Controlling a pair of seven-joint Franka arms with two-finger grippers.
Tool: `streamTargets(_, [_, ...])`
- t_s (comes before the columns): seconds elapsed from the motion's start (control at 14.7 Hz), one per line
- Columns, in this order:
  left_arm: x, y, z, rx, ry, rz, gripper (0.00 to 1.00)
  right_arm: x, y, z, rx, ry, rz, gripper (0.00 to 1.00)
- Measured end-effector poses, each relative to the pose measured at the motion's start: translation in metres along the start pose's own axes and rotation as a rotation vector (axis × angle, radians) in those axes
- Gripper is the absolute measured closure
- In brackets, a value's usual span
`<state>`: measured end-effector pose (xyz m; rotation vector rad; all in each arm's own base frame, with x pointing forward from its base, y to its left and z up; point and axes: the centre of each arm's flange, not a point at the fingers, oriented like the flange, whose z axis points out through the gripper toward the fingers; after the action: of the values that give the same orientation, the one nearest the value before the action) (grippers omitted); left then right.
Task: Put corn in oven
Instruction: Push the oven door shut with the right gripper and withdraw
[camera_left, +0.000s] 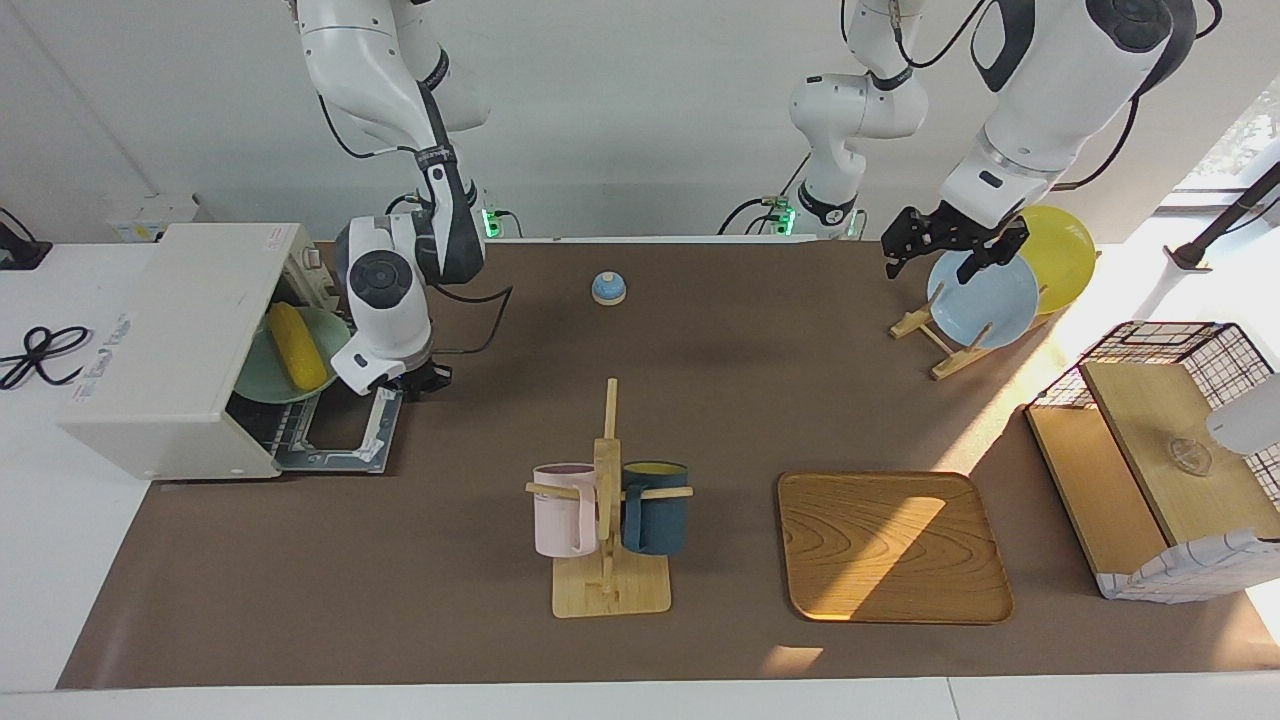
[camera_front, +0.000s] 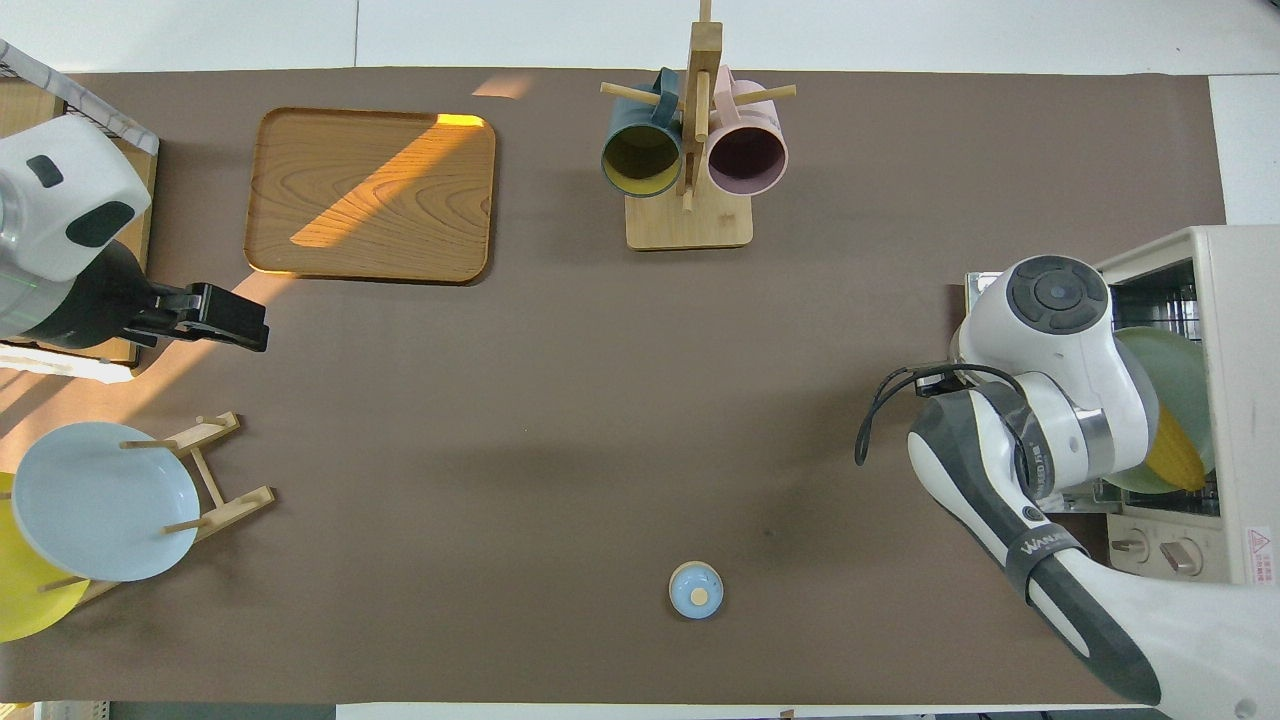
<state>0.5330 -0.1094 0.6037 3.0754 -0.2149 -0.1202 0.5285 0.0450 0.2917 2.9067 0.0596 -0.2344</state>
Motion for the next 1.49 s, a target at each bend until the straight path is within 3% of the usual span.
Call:
streamTargets(0.34, [0.000,0.000,0.000,0.000,0.000,0.000,0.00,0.000,-0.009,-0.008,-0.075,-0.014,-0.064,0.99])
streamTargets(0.61, [0.000,0.000,0.000,0.000,0.000,0.000,0.00,0.001,0.004,-0.052,-0.108,-0.072,-0.076,0.99])
streamTargets(0.95, [0.000,0.000,0.000,0.000,0.000,0.000,0.00,-0.024,0.088,-0.126,-0.097,-0.050,-0.120,0.99])
streamTargets(1.22, [0.000,0.000,0.000,0.000,0.000,0.000,0.00,-0.040,0.153,-0.136,-0.074,-0.042,-0.105,0.99])
streamTargets(1.49, [0.000,0.000,0.000,0.000,0.000,0.000,0.00,-0.055,0.159,-0.154,-0.034,-0.079,-0.079,0.99])
